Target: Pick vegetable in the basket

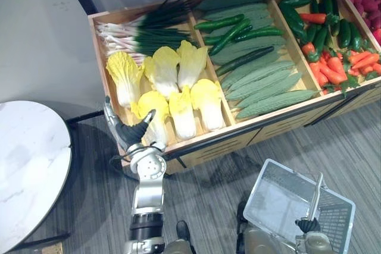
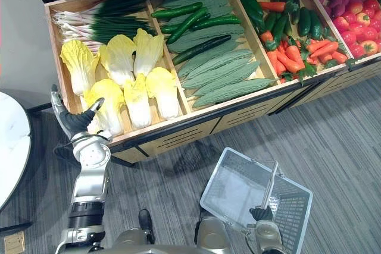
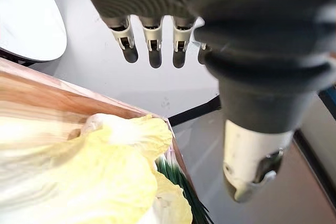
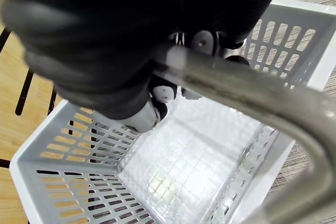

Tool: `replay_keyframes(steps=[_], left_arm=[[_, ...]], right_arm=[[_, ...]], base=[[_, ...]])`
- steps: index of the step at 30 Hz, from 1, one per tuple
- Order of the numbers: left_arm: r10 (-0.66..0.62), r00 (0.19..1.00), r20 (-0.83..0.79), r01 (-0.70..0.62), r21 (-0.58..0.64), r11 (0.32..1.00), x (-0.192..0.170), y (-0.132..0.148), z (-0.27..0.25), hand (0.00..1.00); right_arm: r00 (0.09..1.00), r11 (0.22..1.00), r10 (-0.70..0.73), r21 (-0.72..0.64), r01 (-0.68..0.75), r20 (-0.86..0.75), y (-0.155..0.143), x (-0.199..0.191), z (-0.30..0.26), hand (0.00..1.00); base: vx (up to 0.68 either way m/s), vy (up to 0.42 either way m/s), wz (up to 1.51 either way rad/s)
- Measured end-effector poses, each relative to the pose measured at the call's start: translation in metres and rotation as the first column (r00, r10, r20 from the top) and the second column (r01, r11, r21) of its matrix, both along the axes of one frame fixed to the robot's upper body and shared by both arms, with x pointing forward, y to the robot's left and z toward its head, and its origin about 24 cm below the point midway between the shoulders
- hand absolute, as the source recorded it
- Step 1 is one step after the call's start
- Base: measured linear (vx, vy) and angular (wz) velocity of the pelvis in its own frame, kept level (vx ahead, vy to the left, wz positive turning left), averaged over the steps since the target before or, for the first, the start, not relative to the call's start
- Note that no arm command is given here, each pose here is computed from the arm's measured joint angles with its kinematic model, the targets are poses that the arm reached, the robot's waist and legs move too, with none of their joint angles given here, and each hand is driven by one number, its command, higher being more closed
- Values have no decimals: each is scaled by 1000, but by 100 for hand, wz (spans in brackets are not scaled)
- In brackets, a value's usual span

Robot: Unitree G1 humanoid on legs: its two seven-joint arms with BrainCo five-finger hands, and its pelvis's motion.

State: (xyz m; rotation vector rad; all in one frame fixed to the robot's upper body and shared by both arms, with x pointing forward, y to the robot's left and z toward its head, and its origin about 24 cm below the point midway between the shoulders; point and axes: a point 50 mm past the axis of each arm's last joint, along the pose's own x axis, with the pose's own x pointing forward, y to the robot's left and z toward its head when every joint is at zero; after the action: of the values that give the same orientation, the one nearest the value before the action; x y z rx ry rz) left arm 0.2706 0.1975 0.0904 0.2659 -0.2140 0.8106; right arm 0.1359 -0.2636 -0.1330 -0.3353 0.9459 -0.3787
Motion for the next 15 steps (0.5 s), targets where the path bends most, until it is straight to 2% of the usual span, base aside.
replay_keyframes(steps=[7, 15], left_arm=[[6, 980, -198, -11, -23, 1000, 2, 6, -41, 0], [7, 948, -318, -10, -10, 1000, 2, 11, -64, 0]], right_arm=[[1000, 1000, 13, -7, -13, 3, 0, 2, 1, 100], [999, 1000, 28, -11, -28, 18, 1, 8, 3, 100]], base=[[0, 0, 0], [11, -7, -8]])
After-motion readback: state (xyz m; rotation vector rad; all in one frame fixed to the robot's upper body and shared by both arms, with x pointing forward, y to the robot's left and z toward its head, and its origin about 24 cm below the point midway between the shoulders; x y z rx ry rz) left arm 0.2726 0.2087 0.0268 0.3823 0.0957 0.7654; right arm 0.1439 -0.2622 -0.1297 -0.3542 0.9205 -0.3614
